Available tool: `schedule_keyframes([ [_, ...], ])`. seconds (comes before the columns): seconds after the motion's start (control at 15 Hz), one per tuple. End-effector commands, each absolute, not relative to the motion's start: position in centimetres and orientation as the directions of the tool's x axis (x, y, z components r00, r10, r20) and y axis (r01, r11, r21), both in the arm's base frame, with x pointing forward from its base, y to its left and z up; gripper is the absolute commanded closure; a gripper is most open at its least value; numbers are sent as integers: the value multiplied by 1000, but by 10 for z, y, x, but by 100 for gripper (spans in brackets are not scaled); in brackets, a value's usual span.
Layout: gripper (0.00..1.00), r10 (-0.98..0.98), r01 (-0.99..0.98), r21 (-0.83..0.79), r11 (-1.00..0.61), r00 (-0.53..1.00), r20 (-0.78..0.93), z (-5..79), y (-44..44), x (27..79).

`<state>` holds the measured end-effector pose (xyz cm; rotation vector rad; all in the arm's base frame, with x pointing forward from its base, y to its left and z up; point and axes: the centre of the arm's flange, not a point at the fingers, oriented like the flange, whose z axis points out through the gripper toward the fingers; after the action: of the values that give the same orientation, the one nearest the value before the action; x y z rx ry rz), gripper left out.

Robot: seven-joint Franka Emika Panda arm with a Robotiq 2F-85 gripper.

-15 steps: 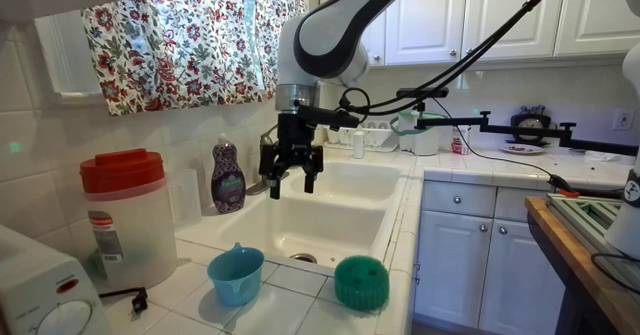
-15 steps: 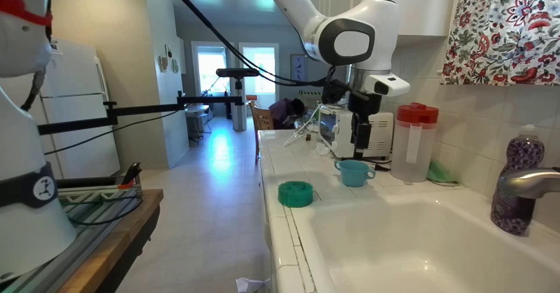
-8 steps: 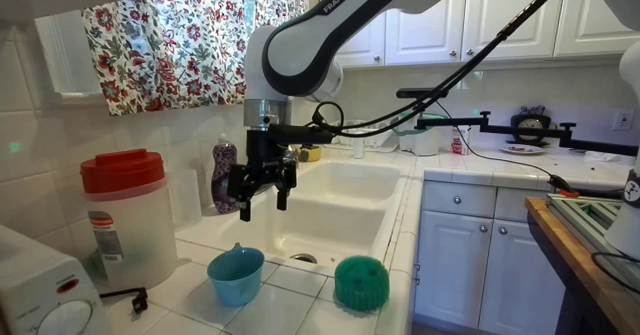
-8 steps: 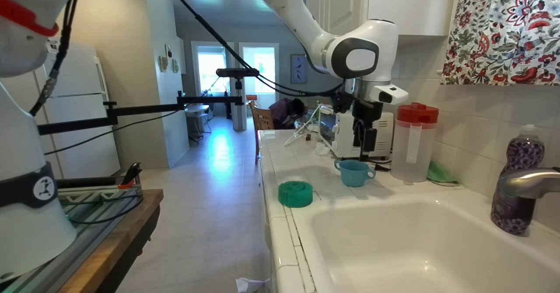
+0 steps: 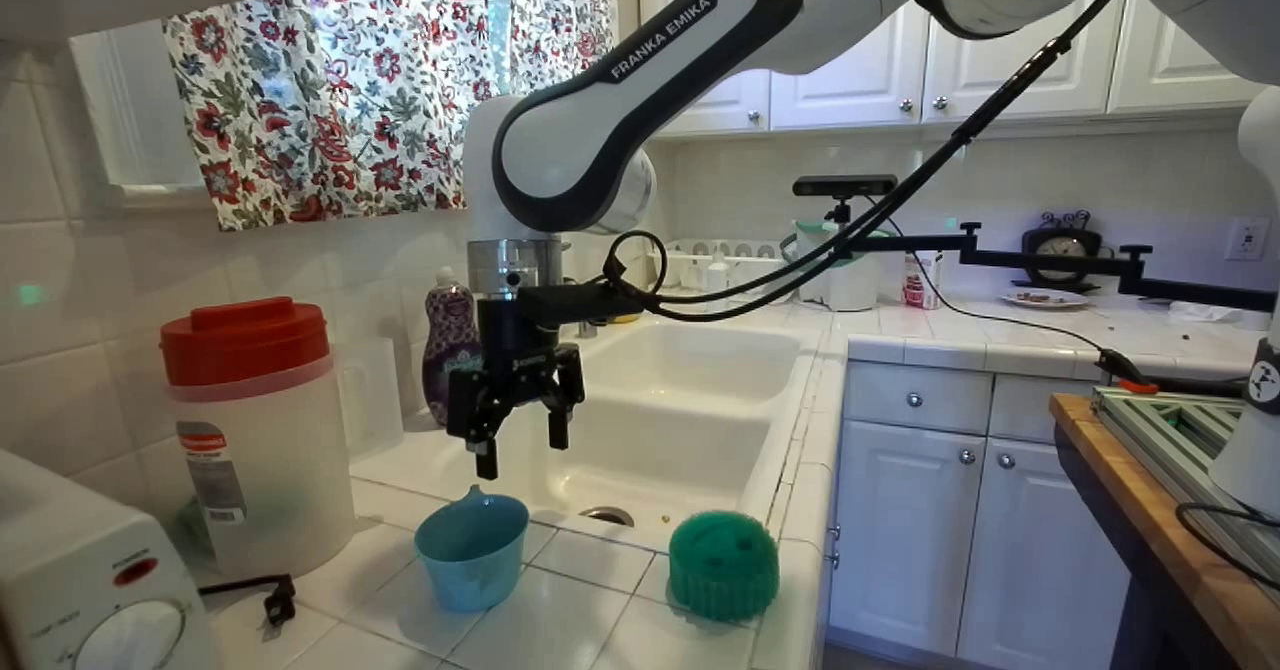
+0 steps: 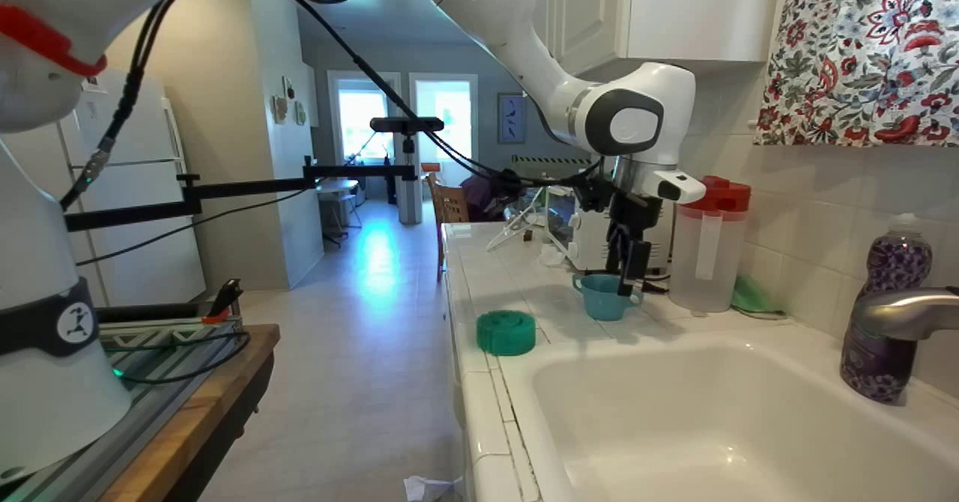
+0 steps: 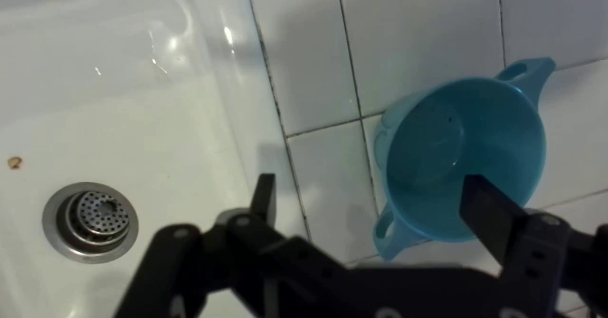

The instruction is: Put the cup into the sink

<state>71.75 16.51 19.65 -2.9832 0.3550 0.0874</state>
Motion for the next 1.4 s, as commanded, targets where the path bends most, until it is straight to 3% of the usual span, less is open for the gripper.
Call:
schedule_keyframes([
  [0.0,0,-212,-221,-91,-971,972,-106,185,177,741],
  [1.33,0,-160,-174,-53,-983,966,-204,153,191,759],
])
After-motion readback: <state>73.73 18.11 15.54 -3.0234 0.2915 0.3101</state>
